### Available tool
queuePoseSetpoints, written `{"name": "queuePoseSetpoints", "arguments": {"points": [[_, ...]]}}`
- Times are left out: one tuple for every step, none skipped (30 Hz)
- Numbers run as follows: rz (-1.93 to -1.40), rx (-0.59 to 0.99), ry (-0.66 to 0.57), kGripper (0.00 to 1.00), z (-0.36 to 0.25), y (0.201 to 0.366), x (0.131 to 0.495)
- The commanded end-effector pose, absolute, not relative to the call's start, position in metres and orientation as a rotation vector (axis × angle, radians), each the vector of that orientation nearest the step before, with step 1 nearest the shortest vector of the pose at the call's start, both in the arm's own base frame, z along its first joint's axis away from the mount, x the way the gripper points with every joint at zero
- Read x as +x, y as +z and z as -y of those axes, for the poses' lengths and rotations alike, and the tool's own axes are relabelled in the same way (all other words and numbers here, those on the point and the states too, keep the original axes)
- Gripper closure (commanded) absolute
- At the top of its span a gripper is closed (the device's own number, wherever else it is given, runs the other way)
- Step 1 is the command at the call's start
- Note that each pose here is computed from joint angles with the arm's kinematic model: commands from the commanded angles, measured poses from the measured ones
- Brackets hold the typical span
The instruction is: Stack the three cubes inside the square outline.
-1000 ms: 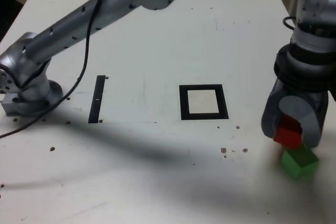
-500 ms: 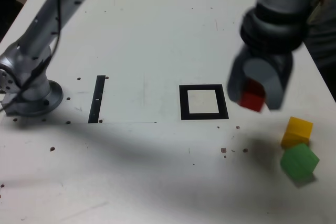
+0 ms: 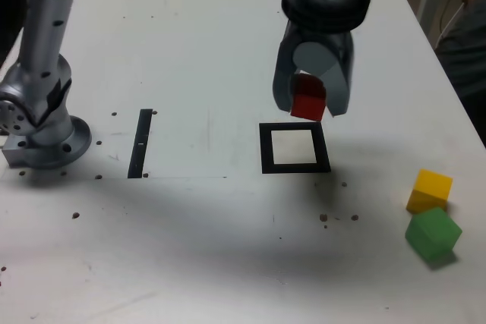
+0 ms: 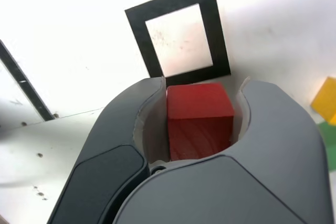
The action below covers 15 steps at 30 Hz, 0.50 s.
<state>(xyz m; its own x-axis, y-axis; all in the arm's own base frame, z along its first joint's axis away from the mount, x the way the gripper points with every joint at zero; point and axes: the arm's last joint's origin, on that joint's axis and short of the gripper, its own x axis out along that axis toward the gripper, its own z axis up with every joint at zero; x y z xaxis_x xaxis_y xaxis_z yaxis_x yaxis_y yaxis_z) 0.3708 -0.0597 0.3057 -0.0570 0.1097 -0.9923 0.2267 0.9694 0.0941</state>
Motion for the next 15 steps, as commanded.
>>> {"name": "queuePoseSetpoints", "arguments": {"points": [[-1.611, 0.222, -0.086, 0.77, 0.052, 0.303, 0.366], [-1.605, 0.205, -0.082, 0.77, 0.049, 0.3, 0.365], [-1.599, 0.189, -0.079, 0.77, 0.046, 0.296, 0.364], [-1.594, 0.173, -0.076, 0.77, 0.043, 0.292, 0.363], [-1.59, 0.156, -0.073, 0.77, 0.041, 0.289, 0.362], [-1.586, 0.138, -0.069, 0.77, 0.038, 0.285, 0.361], [-1.583, 0.121, -0.063, 0.77, 0.036, 0.282, 0.36], [-1.582, 0.103, -0.057, 0.77, 0.034, 0.278, 0.36], [-1.581, 0.088, -0.051, 0.77, 0.033, 0.275, 0.359], [-1.581, 0.074, -0.045, 0.77, 0.031, 0.272, 0.358], [-1.582, 0.062, -0.038, 0.77, 0.029, 0.269, 0.357], [-1.583, 0.054, -0.032, 0.77, 0.028, 0.266, 0.356], [-1.584, 0.048, -0.028, 0.77, 0.027, 0.264, 0.356], [-1.585, 0.044, -0.025, 0.77, 0.025, 0.262, 0.356], [-1.586, 0.041, -0.024, 0.77, 0.025, 0.261, 0.355]]}}
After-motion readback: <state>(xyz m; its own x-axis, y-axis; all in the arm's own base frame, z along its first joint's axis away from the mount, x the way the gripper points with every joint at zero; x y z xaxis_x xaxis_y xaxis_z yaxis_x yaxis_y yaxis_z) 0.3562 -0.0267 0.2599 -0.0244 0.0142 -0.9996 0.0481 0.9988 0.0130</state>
